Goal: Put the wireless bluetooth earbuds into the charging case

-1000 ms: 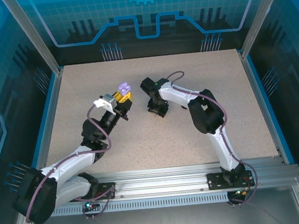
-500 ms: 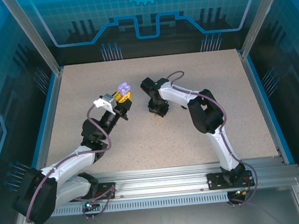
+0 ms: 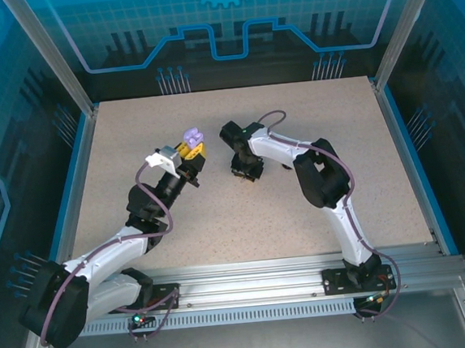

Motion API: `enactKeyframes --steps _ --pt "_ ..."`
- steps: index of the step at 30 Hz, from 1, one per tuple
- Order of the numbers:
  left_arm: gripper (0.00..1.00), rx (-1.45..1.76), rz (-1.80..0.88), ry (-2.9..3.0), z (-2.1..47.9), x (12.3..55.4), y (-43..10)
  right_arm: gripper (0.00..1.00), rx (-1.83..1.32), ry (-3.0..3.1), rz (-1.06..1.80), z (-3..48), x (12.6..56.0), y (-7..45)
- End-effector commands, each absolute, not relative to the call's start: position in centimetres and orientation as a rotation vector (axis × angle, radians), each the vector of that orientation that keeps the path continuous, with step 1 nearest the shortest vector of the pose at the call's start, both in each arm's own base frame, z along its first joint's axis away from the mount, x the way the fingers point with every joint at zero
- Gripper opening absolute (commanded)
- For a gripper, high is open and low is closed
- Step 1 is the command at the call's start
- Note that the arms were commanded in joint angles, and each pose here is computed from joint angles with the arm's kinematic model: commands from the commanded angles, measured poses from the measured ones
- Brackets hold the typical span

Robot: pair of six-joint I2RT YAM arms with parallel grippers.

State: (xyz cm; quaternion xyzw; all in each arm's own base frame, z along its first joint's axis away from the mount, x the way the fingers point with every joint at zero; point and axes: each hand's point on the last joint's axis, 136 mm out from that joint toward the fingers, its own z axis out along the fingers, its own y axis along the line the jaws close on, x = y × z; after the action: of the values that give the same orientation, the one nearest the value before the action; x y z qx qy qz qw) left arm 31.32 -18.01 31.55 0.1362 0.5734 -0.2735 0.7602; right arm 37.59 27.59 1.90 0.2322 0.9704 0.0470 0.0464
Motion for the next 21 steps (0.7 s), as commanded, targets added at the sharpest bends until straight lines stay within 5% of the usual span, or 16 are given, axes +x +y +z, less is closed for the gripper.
enactKeyframes --steps 1,21 --pt "0.00 0.299 -0.611 1.206 33.1 31.3 -18.1 0.19 0.627 2.858 0.178 4.0 39.2 27.5" --pt "0.00 0.399 -0.641 1.218 33.3 30.6 -19.5 0.18 0.391 2.535 0.256 17.3 38.8 24.1"
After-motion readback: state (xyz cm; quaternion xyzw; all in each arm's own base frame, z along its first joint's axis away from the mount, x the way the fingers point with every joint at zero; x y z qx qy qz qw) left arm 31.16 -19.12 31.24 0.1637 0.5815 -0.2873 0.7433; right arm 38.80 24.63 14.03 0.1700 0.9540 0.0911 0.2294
